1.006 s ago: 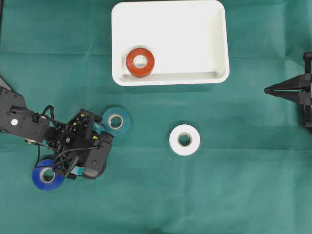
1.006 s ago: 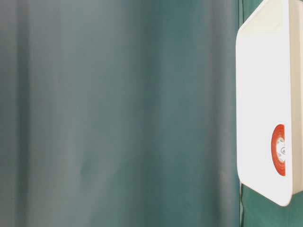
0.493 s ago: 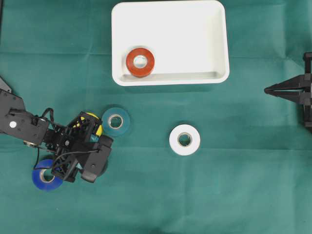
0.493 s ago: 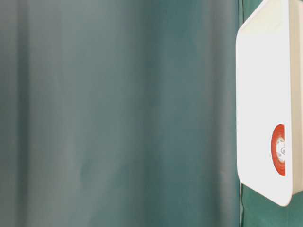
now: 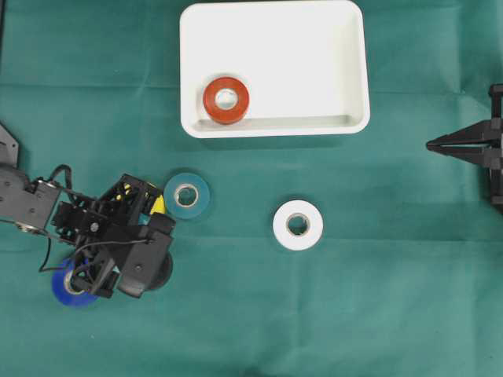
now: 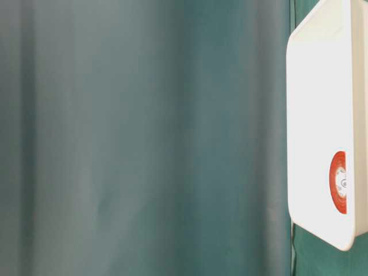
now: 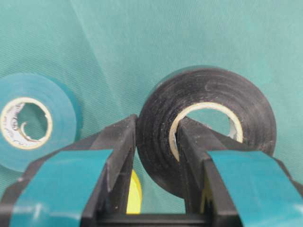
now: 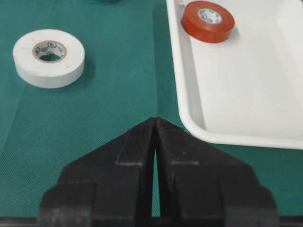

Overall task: Put the tape into the white case with the left arm.
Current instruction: 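Lift the black tape and place it in the tray beside the red, then open the left gripper and retract it back to the left side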

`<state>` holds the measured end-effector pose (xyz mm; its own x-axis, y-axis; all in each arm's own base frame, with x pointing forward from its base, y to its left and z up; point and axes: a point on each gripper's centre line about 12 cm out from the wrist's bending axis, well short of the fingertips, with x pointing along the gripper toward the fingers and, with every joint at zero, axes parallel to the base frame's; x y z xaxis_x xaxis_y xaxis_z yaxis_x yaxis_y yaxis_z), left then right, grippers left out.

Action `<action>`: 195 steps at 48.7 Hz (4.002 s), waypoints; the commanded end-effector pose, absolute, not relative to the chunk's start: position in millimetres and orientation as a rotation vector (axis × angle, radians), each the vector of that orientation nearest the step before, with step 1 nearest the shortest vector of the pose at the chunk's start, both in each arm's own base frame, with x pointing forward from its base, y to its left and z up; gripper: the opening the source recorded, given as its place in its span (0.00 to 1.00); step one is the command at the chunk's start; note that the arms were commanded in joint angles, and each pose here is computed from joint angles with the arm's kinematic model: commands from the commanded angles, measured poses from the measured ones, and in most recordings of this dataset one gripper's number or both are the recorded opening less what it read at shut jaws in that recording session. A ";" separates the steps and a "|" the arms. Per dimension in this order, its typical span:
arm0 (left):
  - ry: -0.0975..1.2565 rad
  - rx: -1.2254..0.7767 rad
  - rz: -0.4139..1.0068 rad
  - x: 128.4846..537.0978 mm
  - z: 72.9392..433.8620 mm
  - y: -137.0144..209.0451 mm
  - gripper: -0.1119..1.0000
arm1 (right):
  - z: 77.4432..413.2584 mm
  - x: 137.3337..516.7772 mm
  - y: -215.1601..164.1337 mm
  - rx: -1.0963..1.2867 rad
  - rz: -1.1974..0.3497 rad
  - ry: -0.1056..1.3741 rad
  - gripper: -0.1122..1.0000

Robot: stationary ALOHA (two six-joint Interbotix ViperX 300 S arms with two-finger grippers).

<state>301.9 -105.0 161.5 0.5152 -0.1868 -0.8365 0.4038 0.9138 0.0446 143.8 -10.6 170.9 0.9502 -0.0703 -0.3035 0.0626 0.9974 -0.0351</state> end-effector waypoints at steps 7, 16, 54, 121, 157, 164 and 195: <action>0.925 0.200 -0.270 314.6 176.9 -75.2 0.31 | 175.3 145.8 -11.0 -0.025 -0.069 0.296 0.02; 0.919 0.137 -0.140 325.8 180.7 -30.1 0.31 | 176.1 145.9 -11.0 -0.026 -0.069 0.293 0.02; 0.841 0.110 0.262 349.6 184.1 152.3 0.31 | 174.7 145.6 -10.9 -0.024 -0.069 0.297 0.02; 0.866 0.153 0.278 348.9 178.2 174.2 0.97 | 174.9 145.6 -10.9 -0.025 -0.069 0.296 0.02; 0.737 0.123 0.094 279.8 205.6 50.5 0.96 | 176.1 145.9 -11.0 -0.026 -0.069 0.293 0.02; 0.711 0.089 0.070 265.1 206.9 34.4 0.96 | 176.1 145.9 -11.0 -0.026 -0.069 0.293 0.02; 0.664 0.076 0.033 219.8 201.0 16.4 0.96 | 174.9 145.6 -10.9 -0.024 -0.069 0.296 0.02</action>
<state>217.8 17.0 197.0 0.7787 0.0574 -0.6248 -0.0060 0.9964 0.0841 143.6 -10.6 170.5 0.9502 -0.0703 -0.3035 0.0626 0.9974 -0.0351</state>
